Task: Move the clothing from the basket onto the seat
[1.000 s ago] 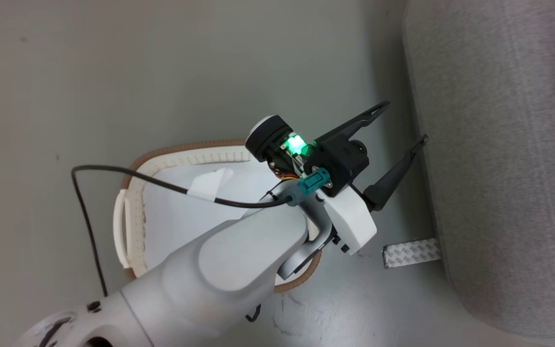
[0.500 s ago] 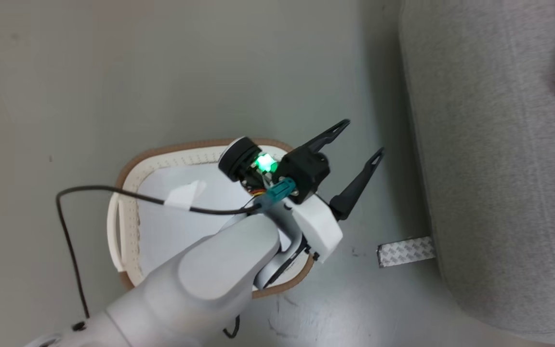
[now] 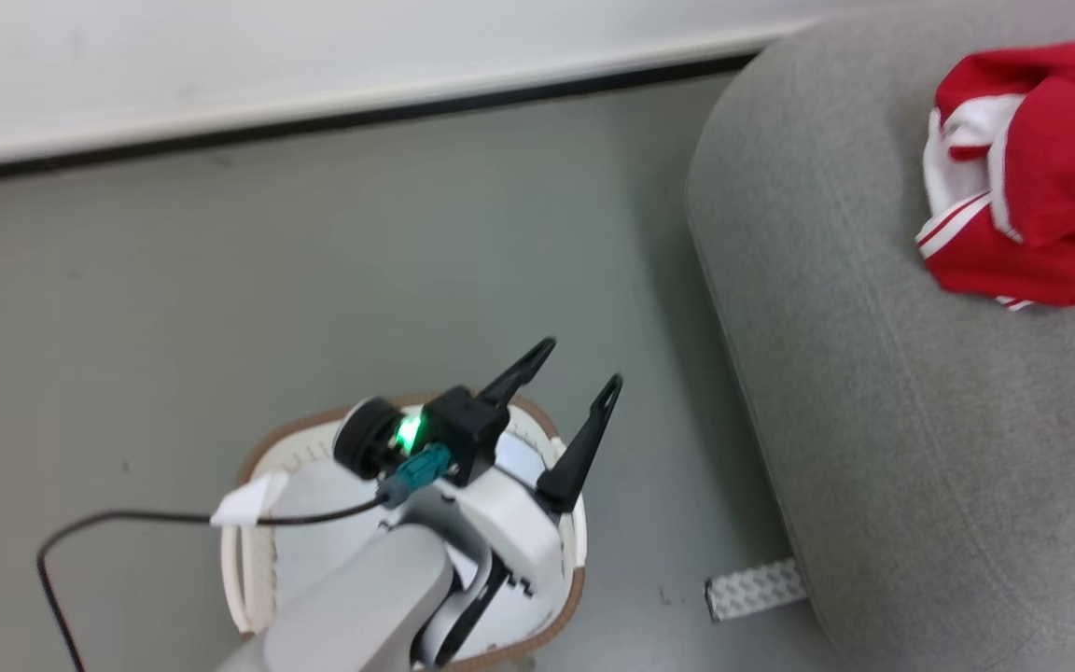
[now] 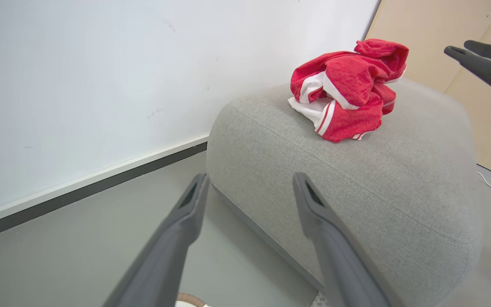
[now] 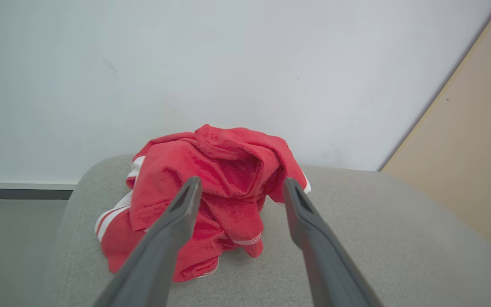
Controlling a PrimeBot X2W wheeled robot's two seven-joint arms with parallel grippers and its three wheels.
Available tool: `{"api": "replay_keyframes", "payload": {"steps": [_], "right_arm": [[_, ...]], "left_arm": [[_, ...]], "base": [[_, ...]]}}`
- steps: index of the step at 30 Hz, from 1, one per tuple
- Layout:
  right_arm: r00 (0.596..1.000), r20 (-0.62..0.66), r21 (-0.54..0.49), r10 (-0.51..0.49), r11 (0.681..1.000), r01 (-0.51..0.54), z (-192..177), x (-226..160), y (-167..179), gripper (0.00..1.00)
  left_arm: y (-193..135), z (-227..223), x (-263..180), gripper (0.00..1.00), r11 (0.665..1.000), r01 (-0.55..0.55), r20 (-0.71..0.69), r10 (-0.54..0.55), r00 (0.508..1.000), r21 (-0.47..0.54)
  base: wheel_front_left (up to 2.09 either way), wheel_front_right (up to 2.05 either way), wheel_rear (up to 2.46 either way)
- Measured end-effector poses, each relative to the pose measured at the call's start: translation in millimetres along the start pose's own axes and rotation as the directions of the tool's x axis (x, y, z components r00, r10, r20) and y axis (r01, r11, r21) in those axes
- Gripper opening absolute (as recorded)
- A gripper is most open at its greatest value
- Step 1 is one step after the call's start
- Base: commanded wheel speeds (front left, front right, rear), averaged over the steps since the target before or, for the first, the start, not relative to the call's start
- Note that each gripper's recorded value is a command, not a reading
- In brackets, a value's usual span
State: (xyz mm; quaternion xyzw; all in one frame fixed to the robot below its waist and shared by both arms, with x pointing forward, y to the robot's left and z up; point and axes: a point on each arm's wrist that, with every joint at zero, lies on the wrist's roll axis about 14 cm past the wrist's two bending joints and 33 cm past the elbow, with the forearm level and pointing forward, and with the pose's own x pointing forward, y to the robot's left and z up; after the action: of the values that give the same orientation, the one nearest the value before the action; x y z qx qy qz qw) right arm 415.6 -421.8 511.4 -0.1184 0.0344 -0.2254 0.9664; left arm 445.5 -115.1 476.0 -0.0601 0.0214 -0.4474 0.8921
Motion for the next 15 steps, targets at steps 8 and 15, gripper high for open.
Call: {"api": "replay_keyframes", "payload": {"steps": [8,15], "right_arm": [[0.978,0.127,0.102,0.164,0.979,-0.177,24,-65,57,1.00],[0.936,0.160,0.176,0.313,0.924,-0.339,26,-102,118,1.00]], "left_arm": [[12,19,-60,1.00,0.984,-0.176,0.011,0.176,0.984,0.006],[41,20,-125,1.00,0.934,-0.356,0.012,0.356,0.935,0.025]], "base": [[0.00,0.00,0.00],[0.00,0.00,0.00]]}}
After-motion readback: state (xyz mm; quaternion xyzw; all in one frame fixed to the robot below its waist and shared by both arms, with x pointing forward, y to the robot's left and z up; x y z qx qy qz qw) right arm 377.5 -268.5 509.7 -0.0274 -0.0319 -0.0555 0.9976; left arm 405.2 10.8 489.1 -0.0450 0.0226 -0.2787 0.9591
